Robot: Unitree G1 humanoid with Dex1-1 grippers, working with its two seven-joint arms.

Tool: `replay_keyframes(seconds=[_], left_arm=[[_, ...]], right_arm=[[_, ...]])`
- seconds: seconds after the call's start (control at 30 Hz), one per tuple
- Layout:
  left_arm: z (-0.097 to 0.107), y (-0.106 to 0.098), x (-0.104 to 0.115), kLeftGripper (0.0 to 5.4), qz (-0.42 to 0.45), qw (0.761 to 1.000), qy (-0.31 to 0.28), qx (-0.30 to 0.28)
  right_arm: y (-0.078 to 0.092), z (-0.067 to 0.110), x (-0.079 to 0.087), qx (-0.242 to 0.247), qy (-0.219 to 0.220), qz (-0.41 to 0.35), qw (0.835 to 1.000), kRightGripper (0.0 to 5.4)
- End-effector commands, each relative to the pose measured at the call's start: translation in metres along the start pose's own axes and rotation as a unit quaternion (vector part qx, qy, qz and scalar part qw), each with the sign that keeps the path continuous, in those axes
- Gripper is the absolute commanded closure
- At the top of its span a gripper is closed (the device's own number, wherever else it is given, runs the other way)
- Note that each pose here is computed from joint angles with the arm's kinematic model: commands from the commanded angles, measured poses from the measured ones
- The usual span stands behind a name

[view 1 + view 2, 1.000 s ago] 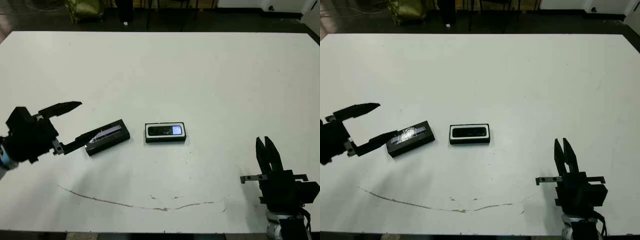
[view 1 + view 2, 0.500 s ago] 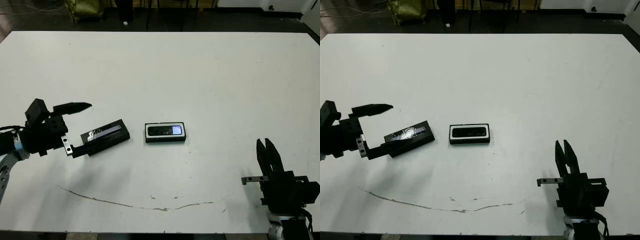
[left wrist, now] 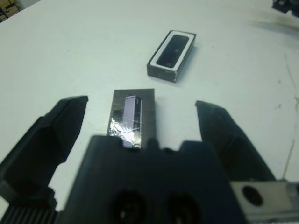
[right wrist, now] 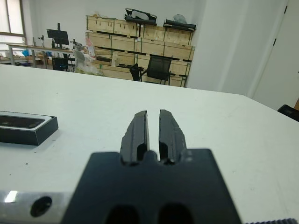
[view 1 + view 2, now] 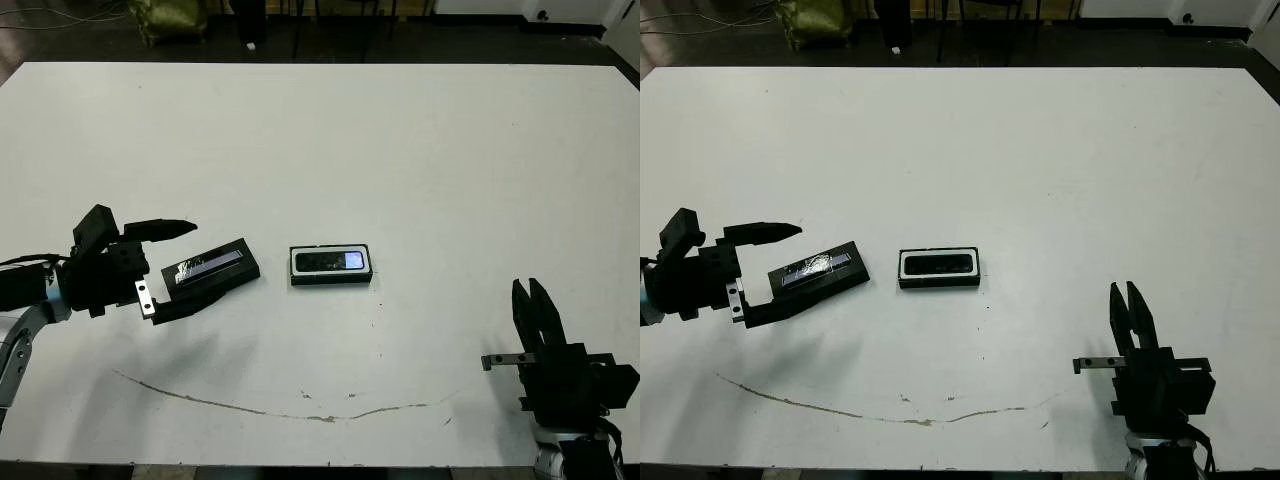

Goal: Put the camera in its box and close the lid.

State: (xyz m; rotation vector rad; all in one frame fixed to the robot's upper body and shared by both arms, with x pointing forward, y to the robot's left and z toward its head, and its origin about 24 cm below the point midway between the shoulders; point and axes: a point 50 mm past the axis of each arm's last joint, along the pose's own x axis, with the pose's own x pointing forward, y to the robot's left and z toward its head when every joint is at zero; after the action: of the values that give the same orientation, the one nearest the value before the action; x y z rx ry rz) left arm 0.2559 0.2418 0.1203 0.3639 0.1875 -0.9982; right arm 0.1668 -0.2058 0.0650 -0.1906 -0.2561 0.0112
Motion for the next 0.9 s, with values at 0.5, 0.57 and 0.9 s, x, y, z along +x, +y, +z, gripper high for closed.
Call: replay_keyframes(seconds=[0.5,0.57,0.9], left_arm=[[-0.01,-0.002,0.005,0.01,-0.001,1.0,0.021,0.003],[-0.012,-0.001,0.005,0.01,-0.003,1.0,0.023,-0.005],[-0.027,0.006,0.007,0.01,0.002,0.999,0.045,-0.022]], right_arm=[[-0.001,-0.002,-0.003,-0.013,0.021,-0.002,1.0,5.4],[0.0,-0.001,-0.003,-0.013,0.024,-0.003,1.0,5.4],[0.0,-0.005,-0.005,0.004,0.028,-0.008,1.0,5.4]])
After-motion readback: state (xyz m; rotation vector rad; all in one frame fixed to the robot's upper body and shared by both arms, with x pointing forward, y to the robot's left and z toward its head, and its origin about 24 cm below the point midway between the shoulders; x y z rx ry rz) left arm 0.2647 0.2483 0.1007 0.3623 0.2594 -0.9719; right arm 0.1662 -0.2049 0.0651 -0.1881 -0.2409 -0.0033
